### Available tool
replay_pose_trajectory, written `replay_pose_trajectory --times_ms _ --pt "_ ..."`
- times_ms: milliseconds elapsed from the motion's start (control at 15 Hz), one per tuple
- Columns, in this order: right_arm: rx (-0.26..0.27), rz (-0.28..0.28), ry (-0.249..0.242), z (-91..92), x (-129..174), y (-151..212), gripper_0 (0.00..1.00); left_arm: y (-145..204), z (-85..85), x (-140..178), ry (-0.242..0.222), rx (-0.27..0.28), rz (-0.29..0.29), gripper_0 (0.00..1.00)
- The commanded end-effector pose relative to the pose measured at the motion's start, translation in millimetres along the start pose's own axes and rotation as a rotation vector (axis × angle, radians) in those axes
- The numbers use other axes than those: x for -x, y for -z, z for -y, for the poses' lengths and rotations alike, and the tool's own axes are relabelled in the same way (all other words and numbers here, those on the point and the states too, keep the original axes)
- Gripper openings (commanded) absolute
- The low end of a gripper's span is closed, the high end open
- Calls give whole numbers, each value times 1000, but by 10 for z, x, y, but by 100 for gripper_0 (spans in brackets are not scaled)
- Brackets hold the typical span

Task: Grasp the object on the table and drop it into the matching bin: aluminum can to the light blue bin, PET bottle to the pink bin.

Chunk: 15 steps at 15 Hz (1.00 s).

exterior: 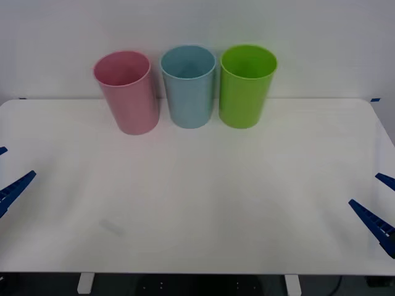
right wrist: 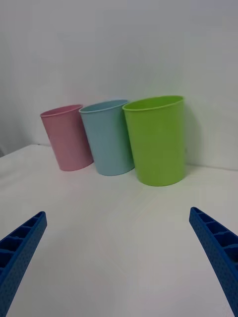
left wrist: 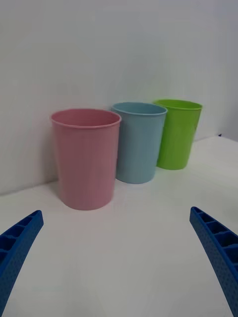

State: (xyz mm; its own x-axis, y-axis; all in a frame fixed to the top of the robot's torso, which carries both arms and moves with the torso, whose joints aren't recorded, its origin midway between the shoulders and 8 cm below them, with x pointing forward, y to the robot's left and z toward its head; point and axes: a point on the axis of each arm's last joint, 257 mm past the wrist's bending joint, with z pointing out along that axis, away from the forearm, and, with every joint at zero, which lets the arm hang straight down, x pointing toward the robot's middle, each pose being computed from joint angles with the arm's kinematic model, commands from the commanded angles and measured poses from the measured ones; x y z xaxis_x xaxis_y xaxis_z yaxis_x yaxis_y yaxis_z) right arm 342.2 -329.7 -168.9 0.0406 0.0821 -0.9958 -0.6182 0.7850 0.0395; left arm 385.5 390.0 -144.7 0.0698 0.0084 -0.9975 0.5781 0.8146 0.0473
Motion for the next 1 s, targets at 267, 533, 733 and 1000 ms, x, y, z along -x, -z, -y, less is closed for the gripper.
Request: replay_pose_trajectory --times_ms 267,533,733,1000 --pt "0 0 0 0 0 0 100 236 164 -148 -2 -20 -24 100" --pt "0 0 0 0 0 0 100 274 248 -192 11 -41 -32 100" --pt "0 0 0 0 0 0 100 255 284 -236 32 -48 -37 100" --pt "0 0 0 0 0 0 100 255 284 -236 32 -48 -37 100"
